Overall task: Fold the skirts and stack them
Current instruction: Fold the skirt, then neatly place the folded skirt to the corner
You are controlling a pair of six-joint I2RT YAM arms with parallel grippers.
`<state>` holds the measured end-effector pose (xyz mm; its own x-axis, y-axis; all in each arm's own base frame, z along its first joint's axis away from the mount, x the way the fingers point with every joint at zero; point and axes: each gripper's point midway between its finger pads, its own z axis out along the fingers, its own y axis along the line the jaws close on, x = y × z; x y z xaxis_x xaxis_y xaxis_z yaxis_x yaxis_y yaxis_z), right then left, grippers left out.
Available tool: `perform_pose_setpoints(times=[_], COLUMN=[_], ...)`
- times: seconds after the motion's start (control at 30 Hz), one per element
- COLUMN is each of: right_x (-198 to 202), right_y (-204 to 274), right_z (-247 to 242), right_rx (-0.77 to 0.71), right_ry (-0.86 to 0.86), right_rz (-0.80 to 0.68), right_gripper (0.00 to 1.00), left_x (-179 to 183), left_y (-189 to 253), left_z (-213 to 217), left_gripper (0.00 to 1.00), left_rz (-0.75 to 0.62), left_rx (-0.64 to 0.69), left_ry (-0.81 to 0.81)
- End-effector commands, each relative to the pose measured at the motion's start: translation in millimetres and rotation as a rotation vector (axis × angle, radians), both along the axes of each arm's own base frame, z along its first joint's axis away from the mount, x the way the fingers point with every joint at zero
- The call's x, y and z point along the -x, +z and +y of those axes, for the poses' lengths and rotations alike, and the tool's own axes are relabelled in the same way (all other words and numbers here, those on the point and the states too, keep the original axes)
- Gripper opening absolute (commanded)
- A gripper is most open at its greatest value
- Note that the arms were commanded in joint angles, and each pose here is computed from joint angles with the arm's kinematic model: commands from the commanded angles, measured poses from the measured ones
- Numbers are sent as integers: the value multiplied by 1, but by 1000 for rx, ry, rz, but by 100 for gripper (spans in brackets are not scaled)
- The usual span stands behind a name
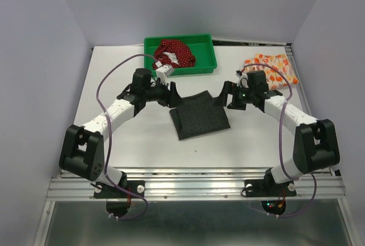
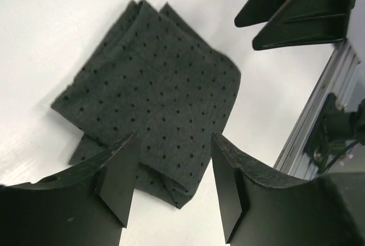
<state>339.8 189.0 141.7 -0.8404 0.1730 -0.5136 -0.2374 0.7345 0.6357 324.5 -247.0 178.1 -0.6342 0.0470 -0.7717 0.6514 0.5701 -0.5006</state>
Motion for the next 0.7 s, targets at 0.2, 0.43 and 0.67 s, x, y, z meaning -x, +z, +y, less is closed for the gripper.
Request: perform_pose_setpoints(times=[0.2,0.43,0.67], right_x=[18,28,29], right_y=[-86,-96,-99], right_z=[-43,-44,-42], right_rx=[191,104,4], right_ry=[-115,-126,-145], right_rz=[163,249,339], right_gripper=[100,100,100], left_x=[32,25,83], left_y=[-63,-44,-39], left_z=[-38,-69,-106], left_gripper=[55,65,76], left_rz=[-37,-433,-731], left_rx=[-314,-630,-817], left_ry=[-143,-191,-363])
